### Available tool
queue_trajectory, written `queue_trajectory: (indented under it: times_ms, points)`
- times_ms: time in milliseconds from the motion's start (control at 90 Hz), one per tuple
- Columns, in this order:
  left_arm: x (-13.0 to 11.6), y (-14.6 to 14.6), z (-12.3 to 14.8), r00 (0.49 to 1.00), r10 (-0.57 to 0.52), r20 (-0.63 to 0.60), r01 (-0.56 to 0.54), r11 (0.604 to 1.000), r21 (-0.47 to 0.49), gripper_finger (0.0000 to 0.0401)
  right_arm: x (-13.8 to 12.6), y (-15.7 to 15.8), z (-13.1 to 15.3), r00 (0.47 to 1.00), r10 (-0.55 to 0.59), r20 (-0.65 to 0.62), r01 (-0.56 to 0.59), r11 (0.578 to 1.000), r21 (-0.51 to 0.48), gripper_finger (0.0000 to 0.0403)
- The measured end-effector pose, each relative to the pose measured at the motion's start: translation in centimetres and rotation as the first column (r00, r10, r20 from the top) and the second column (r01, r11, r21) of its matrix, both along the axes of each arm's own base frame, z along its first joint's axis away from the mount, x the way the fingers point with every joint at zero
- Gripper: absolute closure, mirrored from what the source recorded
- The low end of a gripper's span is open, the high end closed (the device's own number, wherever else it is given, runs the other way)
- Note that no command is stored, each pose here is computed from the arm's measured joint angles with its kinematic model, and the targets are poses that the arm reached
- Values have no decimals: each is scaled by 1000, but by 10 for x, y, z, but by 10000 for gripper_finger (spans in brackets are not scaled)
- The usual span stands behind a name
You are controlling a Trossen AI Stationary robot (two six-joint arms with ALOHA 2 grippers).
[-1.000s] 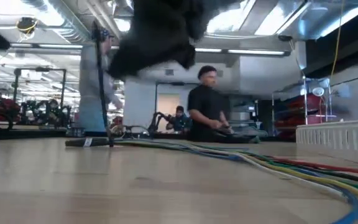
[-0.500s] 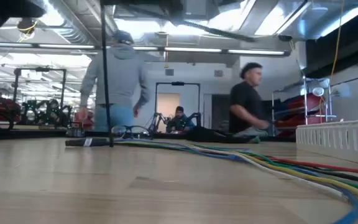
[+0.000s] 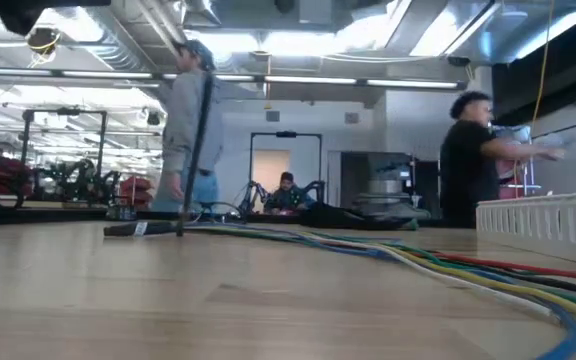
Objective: Ziptie cables
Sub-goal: Wrap the zip tie on the cables
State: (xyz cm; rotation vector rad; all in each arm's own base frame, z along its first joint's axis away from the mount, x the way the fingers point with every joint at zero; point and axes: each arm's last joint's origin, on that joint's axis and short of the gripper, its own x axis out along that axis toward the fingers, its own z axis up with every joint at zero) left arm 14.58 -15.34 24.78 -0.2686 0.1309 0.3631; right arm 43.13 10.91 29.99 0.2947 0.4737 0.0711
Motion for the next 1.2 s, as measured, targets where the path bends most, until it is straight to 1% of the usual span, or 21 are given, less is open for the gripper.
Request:
queue_trajectory:
  times_ms: [56,111,233,333,389,522,611,689,767,822,867,944,1011,1056,1111,1200]
  points:
    - [1,0,1,1000,-5,-1,5,1000,11,207,3,0,-6,1000,8,13,-8,1000,-5,403]
    - [1,-1,1,1000,-6,2,6,1000,11,207,4,-2,-19,999,7,33,-7,1000,2,403]
    - [0,0,1,1000,3,3,-3,1000,7,207,3,-7,-52,994,-8,112,0,997,73,403]
    - [-1,2,-8,1000,17,9,-16,1000,-24,207,-3,-9,-66,971,-35,237,1,990,143,403]
    - [-2,4,-16,999,31,14,-31,998,-51,207,-8,-11,-76,958,-56,281,7,985,174,403]
    - [-6,12,-36,997,71,29,-66,988,-140,207,-23,-14,-114,956,-99,275,45,979,196,403]
    - [-2,17,-45,995,86,45,-76,978,-192,207,-31,-17,-122,944,-124,306,55,973,226,403]
    - [5,25,-54,998,55,17,-50,975,-216,213,-38,-19,-129,938,-148,313,77,971,229,403]
    - [16,35,-57,999,-15,-30,7,972,-233,224,-43,-21,-136,938,-154,310,85,970,226,403]
    - [25,46,-54,994,-88,-66,71,971,-228,232,-45,-21,-136,930,-155,332,80,970,231,403]
    - [31,57,-47,988,-144,-62,127,967,-223,238,-46,-22,-135,925,-156,346,75,969,236,403]
    - [36,82,-26,975,-220,17,219,952,-214,245,-47,-22,-136,928,-146,342,66,970,234,403]
    - [34,105,-8,964,-252,84,264,945,-194,246,-47,-21,-136,928,-138,345,58,971,233,403]
    - [29,120,0,961,-258,103,274,944,-184,246,-47,-21,-135,925,-137,355,55,971,231,403]
    - [22,134,0,969,-235,74,245,950,-195,246,-47,-21,-134,922,-136,363,53,972,231,403]
    - [15,142,-4,973,-225,52,230,949,-213,246,-47,-22,-131,908,-155,388,64,969,237,403]
